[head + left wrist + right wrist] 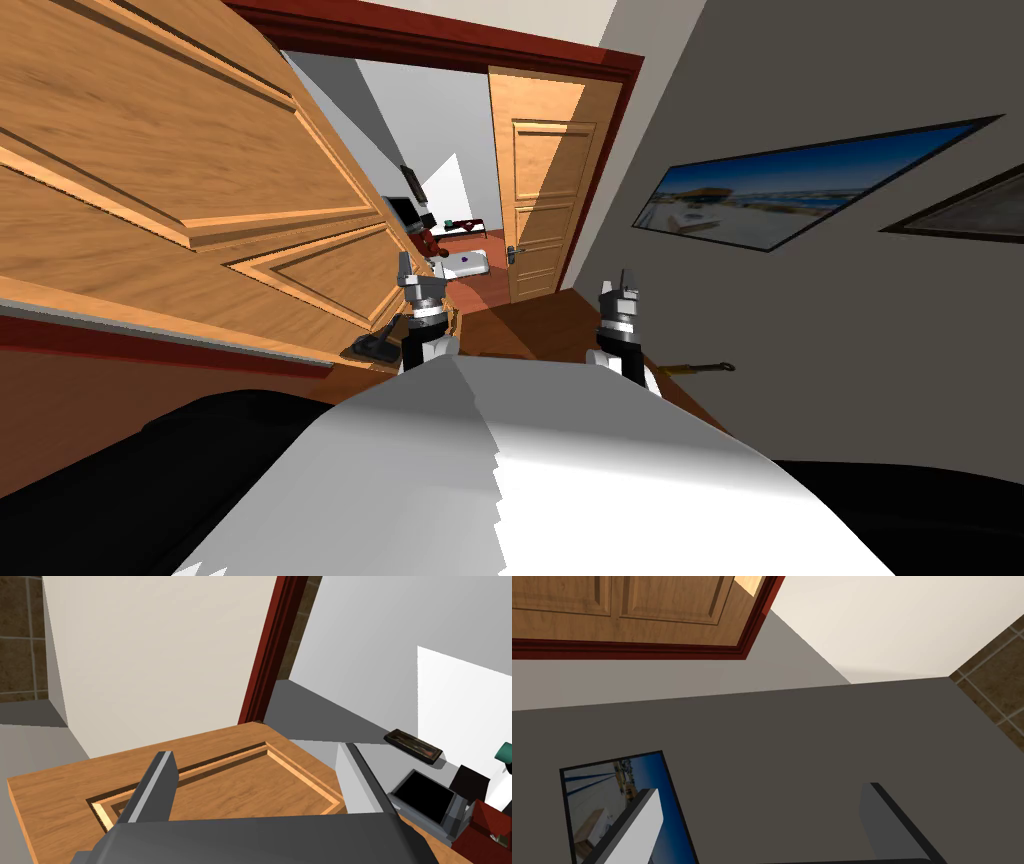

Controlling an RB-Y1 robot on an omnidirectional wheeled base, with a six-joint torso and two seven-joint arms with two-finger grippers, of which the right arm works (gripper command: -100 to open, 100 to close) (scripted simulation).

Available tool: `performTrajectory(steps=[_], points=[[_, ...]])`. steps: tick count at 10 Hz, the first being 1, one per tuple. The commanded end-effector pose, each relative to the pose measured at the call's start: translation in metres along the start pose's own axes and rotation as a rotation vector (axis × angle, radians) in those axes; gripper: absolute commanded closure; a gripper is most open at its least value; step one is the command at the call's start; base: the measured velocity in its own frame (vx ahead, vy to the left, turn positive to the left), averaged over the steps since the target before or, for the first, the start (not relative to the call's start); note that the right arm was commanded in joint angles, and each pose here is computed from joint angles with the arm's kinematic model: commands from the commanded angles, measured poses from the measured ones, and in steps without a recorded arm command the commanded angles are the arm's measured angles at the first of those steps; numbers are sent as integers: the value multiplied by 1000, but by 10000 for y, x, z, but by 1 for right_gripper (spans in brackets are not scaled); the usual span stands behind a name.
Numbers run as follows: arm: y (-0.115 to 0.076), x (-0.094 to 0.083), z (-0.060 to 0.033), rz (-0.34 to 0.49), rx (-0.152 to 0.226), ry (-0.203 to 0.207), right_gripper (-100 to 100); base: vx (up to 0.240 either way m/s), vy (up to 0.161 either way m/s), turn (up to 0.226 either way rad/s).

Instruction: Pull the door open

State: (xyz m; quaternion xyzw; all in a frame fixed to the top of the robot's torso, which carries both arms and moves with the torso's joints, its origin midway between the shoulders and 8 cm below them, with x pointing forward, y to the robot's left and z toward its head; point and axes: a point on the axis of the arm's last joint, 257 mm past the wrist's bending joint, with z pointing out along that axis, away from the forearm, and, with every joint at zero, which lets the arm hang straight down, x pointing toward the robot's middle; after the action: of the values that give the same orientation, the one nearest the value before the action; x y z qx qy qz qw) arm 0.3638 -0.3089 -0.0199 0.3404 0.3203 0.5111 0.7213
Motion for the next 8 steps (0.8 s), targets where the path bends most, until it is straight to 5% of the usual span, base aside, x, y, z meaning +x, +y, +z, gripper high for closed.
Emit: performTrajectory(steps=[1, 8], points=[[-119, 23, 7, 5, 14, 10, -100, 30, 5, 108], [-705, 107, 64, 29, 83, 50, -100, 68, -1, 137]])
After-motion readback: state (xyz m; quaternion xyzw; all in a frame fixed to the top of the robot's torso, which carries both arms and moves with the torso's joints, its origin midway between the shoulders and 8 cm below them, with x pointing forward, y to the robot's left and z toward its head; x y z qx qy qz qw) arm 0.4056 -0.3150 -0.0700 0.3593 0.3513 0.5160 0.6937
